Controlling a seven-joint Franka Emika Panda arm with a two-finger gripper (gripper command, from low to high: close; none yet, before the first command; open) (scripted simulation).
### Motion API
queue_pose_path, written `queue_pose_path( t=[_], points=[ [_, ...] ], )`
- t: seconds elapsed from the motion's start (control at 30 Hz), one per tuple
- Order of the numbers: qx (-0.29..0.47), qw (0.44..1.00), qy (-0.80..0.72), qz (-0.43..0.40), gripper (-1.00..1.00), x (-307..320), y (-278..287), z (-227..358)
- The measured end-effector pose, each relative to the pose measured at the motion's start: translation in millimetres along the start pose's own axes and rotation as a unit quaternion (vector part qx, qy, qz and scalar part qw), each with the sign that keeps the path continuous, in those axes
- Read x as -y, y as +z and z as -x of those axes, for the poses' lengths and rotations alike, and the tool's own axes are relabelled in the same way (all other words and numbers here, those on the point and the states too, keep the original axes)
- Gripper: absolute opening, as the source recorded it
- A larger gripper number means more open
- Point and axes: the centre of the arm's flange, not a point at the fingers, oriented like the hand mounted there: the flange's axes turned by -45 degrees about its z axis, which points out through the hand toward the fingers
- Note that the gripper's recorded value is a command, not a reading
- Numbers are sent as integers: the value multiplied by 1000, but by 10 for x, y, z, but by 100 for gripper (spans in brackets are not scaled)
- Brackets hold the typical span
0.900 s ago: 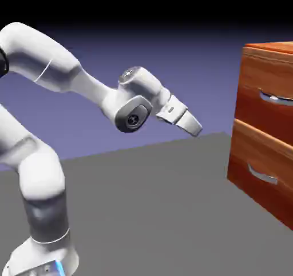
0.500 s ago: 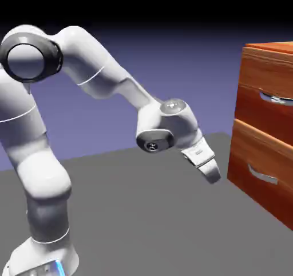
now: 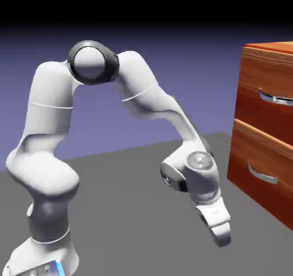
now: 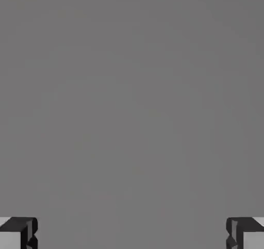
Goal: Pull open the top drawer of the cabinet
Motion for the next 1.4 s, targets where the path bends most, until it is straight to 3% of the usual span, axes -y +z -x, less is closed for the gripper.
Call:
queue_pose_path(
  t=[0.4, 0.67, 0.97, 1.23, 1.4],
  points=[
    [-84, 984, -92, 127, 0, -601, -111, -294],
    [-189, 925, -232, 235, 0, -508, -607, -920],
    [-326, 764, -436, 347, 0, 450, -1370, -1794],
    [-443, 520, -605, 408, 0, 2185, -1985, -2251],
    [-445, 514, -609, 409, 0, 2269, -1928, -2502]
  ],
)
